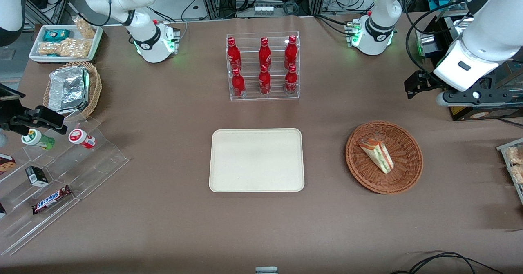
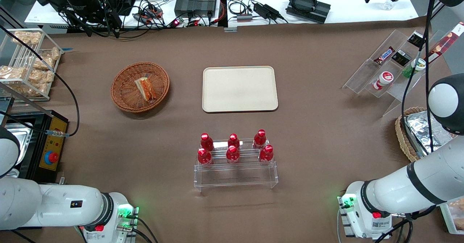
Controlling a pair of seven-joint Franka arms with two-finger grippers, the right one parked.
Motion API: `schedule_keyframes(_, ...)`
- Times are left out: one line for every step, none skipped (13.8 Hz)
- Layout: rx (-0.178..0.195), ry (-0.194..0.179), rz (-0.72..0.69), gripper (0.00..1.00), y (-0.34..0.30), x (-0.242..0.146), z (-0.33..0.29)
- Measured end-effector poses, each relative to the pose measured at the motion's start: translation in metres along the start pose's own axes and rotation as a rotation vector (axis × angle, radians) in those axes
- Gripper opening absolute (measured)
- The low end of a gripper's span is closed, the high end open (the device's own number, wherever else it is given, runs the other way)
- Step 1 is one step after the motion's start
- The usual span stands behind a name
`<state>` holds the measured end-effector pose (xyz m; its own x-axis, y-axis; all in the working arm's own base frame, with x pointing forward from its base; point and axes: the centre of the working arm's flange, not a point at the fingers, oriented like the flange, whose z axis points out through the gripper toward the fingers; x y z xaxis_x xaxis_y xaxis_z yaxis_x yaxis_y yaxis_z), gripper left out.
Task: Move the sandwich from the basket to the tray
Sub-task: 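Move the left gripper down over the wrapped sandwich in the wicker basket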
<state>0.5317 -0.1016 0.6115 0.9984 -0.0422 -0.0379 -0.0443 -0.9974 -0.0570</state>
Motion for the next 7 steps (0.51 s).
schedule_keyframes(0.000,0.001,0.000,1.00,0.000,0.000,-0.001)
schedule_keyframes(0.000,0.002,0.000,1.00,0.000,-0.001,-0.001)
schedule_keyframes(0.000,0.001,0.000,1.00,0.000,-0.001,-0.001)
schedule_keyframes(0.000,-0.001,0.000,1.00,0.000,-0.001,0.000)
schedule_keyframes(0.001,-0.007,0.000,1.00,0.000,-0.001,0.004)
schedule_keyframes(0.002,-0.015,0.001,1.00,0.000,0.000,0.011)
schedule_keyframes(0.002,-0.015,0.002,1.00,0.001,0.003,0.024)
